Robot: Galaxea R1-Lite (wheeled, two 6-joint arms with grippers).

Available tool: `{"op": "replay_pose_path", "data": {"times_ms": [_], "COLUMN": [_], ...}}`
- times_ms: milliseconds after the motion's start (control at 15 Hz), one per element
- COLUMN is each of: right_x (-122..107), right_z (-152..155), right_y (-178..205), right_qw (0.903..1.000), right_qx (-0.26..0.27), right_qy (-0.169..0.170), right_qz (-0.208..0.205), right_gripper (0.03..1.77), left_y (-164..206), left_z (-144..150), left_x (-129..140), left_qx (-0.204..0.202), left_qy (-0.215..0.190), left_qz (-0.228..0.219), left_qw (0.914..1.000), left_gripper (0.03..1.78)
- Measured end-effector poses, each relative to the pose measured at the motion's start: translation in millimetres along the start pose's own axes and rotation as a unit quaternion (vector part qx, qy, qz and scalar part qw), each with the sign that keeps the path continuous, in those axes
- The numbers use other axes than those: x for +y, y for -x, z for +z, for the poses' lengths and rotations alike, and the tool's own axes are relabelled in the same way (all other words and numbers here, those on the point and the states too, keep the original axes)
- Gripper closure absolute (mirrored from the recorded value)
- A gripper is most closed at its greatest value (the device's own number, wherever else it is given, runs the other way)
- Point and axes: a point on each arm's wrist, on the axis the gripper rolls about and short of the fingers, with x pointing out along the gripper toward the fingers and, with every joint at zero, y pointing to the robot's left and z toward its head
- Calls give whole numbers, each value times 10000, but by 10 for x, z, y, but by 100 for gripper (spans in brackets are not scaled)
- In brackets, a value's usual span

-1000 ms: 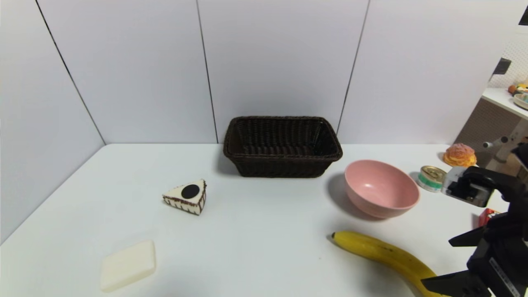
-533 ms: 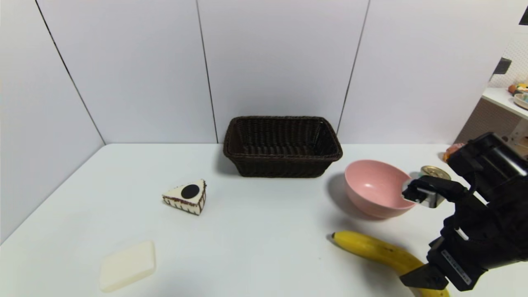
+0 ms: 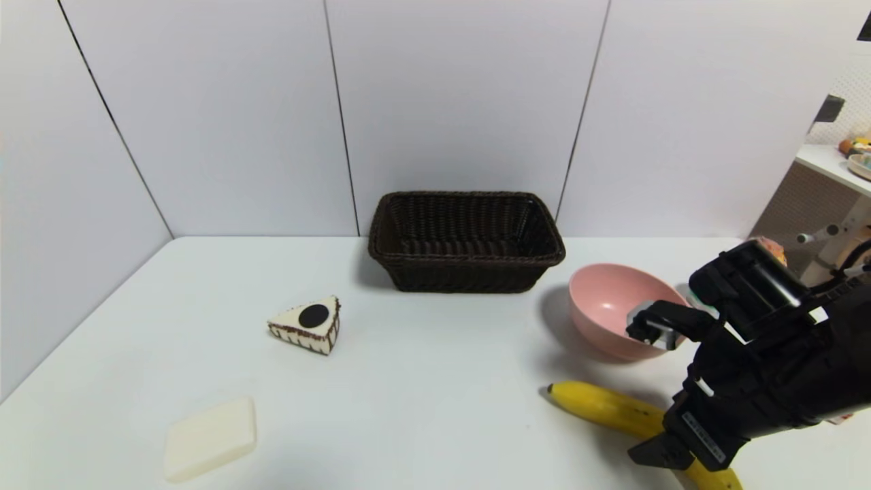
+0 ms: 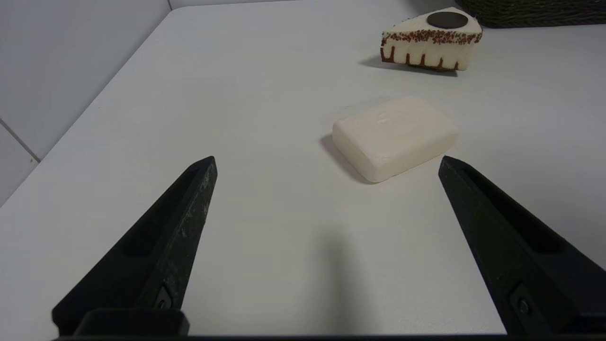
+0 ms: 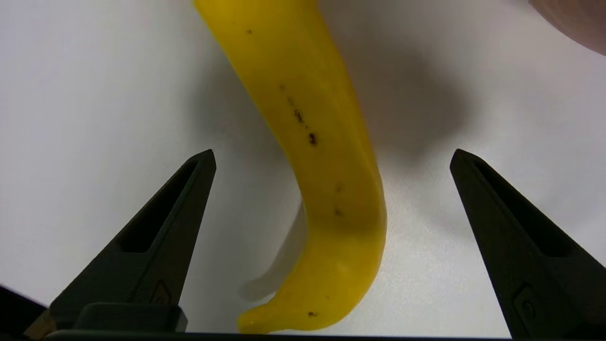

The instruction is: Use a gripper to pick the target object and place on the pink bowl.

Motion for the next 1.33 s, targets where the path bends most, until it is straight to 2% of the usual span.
{"op": "replay_pose_path", "data": {"times_ms": [133, 600, 733, 1000, 1067, 1133, 1333], "right_x": [-10, -12, -10, -10, -10, -10, -12], "right_z": [-2, -7, -18, -36, -37, -35, -28], "right_y": [-42, -77, -81, -99, -101, -100, -69], "right_qw": [9998, 9997, 9997, 9996, 9996, 9996, 9997], "right_qx": [65, 145, 174, 226, 228, 219, 119], "right_qy": [15, 20, 15, 7, 7, 5, 5], "right_qz": [-184, -191, -184, -191, -193, -199, -223], "right_gripper": [9, 10, 47, 97, 111, 133, 133], "left_y": [0, 0, 0, 0, 0, 0, 0], "left_z": [0, 0, 0, 0, 0, 0, 0], "left_x": [0, 0, 0, 0, 0, 0, 0], "left_qx": [0, 0, 0, 0, 0, 0, 0], "left_qy": [-4, -2, -2, -6, -4, -4, -2], "left_qz": [0, 1, 1, 0, 0, 0, 1], "left_qw": [10000, 10000, 10000, 10000, 10000, 10000, 10000], "left_gripper": [12, 12, 12, 12, 12, 12, 12]}}
